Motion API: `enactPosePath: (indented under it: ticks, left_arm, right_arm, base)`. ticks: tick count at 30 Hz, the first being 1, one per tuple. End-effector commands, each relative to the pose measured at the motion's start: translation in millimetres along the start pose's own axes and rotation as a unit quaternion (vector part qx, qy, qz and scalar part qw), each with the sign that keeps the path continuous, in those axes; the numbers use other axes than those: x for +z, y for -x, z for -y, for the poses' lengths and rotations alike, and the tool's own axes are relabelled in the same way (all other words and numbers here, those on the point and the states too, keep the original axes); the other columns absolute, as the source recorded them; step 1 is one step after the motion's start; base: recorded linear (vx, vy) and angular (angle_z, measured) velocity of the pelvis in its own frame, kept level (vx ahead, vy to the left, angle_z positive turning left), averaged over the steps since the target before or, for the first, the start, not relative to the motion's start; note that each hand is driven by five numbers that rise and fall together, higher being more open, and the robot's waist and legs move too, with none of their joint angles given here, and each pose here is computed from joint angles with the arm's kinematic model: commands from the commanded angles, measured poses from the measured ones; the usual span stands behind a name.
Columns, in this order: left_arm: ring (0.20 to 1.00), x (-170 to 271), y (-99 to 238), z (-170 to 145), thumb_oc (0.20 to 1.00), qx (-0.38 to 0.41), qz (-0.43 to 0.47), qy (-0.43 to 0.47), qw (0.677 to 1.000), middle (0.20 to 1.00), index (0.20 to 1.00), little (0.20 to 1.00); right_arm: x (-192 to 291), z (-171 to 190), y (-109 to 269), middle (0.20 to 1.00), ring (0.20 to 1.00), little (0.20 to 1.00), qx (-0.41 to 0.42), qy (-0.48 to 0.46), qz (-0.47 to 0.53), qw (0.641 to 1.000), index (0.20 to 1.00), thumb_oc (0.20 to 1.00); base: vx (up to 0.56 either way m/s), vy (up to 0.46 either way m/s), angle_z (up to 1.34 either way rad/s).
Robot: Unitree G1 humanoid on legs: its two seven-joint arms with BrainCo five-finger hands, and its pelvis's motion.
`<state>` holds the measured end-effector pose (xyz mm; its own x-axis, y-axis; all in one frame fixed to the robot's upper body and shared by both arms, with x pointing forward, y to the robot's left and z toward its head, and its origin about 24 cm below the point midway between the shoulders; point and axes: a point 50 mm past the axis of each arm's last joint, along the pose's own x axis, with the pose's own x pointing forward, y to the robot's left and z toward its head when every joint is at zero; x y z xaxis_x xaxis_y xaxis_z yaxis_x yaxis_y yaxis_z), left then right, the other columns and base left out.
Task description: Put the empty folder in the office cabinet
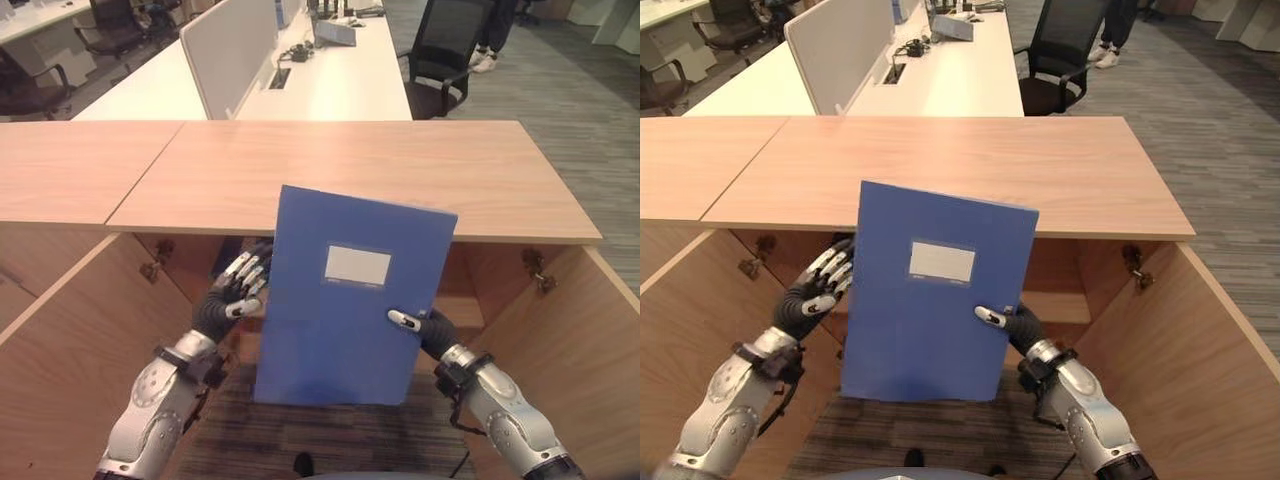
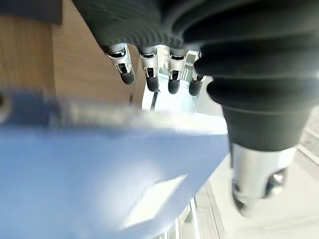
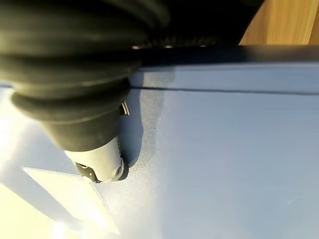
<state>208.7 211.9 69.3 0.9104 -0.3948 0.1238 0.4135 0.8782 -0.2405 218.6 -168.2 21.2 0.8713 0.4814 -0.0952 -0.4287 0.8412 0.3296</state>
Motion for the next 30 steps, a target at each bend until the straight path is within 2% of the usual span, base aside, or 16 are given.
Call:
enactPosePath:
  ticks: [1, 2, 4, 9, 10, 13, 17, 19, 21, 22, 23, 30]
  left_arm:
    - [1.000, 10.2, 3.9, -11.5, 1.000, -0.021, 0.003, -0.016, 1.000, 1.000, 1.000, 1.000]
    - [1.000, 3.6, 16.9, -21.5, 1.000, -0.010, -0.035, -0.031, 0.999, 1.000, 1.000, 1.000]
    - [1.000, 0.2, 24.8, -27.7, 1.000, 0.001, -0.056, -0.044, 0.997, 1.000, 1.000, 1.000]
    - [1.000, -22.2, 51.5, -39.9, 1.000, 0.024, -0.130, -0.029, 0.991, 1.000, 1.000, 1.000]
    - [1.000, -39.6, 66.6, -46.1, 1.000, 0.044, -0.178, -0.019, 0.983, 1.000, 1.000, 1.000]
    - [1.000, -55.4, 75.8, -50.4, 1.000, 0.060, -0.215, -0.014, 0.975, 1.000, 1.000, 1.000]
    - [1.000, -89.8, 93.3, -52.6, 1.000, 0.079, -0.300, -0.022, 0.951, 1.000, 1.000, 1.000]
    - [1.000, -125.3, 102.2, -53.2, 1.000, 0.121, -0.362, -0.033, 0.924, 1.000, 1.000, 1.000]
    - [1.000, -131.0, 101.7, -52.1, 1.000, 0.127, -0.367, -0.031, 0.921, 1.000, 1.000, 1.000]
    - [1.000, -148.2, 107.9, -48.7, 1.000, 0.138, -0.403, -0.032, 0.904, 1.000, 1.000, 1.000]
    - [1.000, -148.3, 107.5, -48.7, 1.000, 0.138, -0.402, -0.032, 0.904, 1.000, 1.000, 1.000]
    - [1.000, -176.6, 118.5, -41.8, 1.000, 0.143, -0.477, -0.051, 0.866, 1.000, 1.000, 1.000]
  right_arm:
    - [36.3, -17.4, -10.8, 0.200, 0.200, 0.200, 0.062, 0.023, 0.094, 0.993, 0.200, 0.200]
    - [32.8, -13.3, -7.0, 0.200, 0.200, 0.200, 0.058, 0.032, 0.081, 0.995, 0.200, 0.200]
    - [29.4, -11.3, -5.0, 0.200, 0.200, 0.200, 0.056, 0.036, 0.071, 0.995, 0.200, 0.200]
    - [17.1, -2.3, 2.1, 0.200, 0.200, 0.200, 0.045, 0.055, 0.032, 0.997, 0.200, 0.200]
    - [5.4, 4.2, 6.1, 0.200, 0.200, 0.200, 0.035, 0.069, -0.001, 0.997, 0.200, 0.200]
    - [-3.8, 9.4, 8.3, 0.200, 0.200, 0.200, 0.026, 0.085, -0.029, 0.996, 0.200, 0.200]
    - [-36.4, 22.7, 14.3, 0.200, 0.200, 0.200, -0.007, 0.086, -0.106, 0.991, 0.200, 0.200]
    - [-68.5, 35.2, 18.3, 0.200, 0.200, 0.200, -0.055, 0.078, -0.175, 0.980, 0.200, 0.200]
    - [-72.4, 37.0, 18.0, 0.200, 0.200, 0.200, -0.061, 0.077, -0.185, 0.978, 0.200, 0.200]
    - [-82.7, 41.4, 18.7, 0.200, 0.200, 0.200, -0.083, 0.075, -0.208, 0.972, 0.200, 0.200]
    - [-82.6, 41.6, 18.5, 0.200, 0.200, 0.200, -0.083, 0.076, -0.208, 0.972, 0.200, 0.200]
    - [-106.0, 53.0, 20.9, 0.200, 0.200, 0.200, -0.170, 0.002, -0.231, 0.958, 0.200, 0.200]
  base:
    - [0.00, 0.000, 0.00]
    - [0.00, 0.000, 0.00]
    - [0.00, 0.000, 0.00]
    - [0.00, 0.000, 0.01]
    - [0.01, -0.002, 0.07]
    - [0.01, 0.000, 0.06]
    - [0.01, 0.004, 0.07]
    - [0.01, -0.006, 0.15]
    - [0.00, -0.008, 0.13]
    - [0.01, -0.009, 0.09]
    - [0.01, -0.012, 0.07]
    - [0.01, -0.011, 0.05]
